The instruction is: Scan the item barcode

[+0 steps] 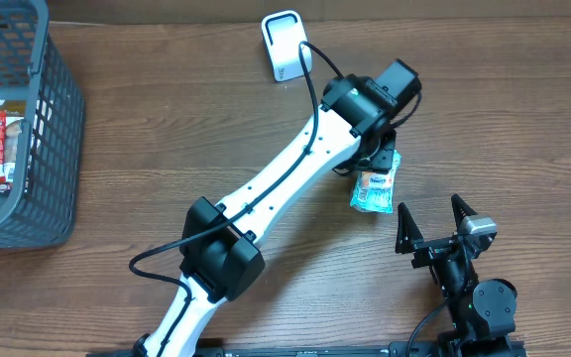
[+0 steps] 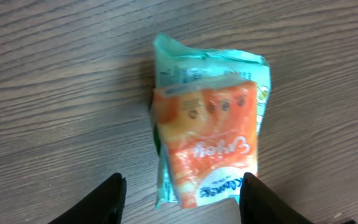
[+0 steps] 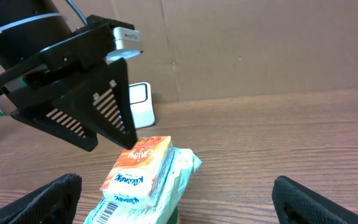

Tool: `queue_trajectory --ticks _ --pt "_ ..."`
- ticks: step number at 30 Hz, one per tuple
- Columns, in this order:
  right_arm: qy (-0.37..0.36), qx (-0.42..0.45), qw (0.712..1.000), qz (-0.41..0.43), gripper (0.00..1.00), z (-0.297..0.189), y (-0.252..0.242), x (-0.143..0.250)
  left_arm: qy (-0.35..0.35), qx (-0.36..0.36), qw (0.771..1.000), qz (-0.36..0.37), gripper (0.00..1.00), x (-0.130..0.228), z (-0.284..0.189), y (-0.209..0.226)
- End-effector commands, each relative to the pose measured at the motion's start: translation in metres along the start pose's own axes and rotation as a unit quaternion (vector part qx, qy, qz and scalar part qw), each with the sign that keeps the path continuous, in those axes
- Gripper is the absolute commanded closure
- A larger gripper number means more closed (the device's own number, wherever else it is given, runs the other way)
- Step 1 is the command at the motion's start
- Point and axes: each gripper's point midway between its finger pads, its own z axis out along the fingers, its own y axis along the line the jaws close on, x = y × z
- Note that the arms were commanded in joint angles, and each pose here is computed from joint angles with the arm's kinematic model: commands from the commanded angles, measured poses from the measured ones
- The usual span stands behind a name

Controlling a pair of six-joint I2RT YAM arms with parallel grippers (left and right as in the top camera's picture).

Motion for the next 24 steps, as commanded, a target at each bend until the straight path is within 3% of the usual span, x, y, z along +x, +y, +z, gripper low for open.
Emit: queue_trajectory --ticks 1,10,17,22,24 --pt "-0.003 0.003 1.0 -0.004 0.0 0.0 -0.002 0.001 0.016 0.008 1.0 0.005 0.52 0.002 0.003 0.0" --pt "-0.003 0.003 1.0 -0.004 0.0 0.0 -0.002 0.001 0.028 0.005 1.0 0.004 0.55 0.003 0.015 0.002" --pt "-0.003 0.003 1.0 -0.004 0.0 0.0 -0.002 0.001 0.046 0.053 0.997 0.026 0.57 0.002 0.012 -0.005" --pt "-0.003 0.003 1.0 -0.004 0.0 0.0 -0.002 0.001 0.045 0.052 0.998 0.005 0.5 -0.011 0.008 0.017" --pt "-0.003 0.003 1.0 -0.004 0.0 0.0 -0.002 0.001 0.055 0.067 0.996 0.008 0.38 -0.012 0.006 0.022"
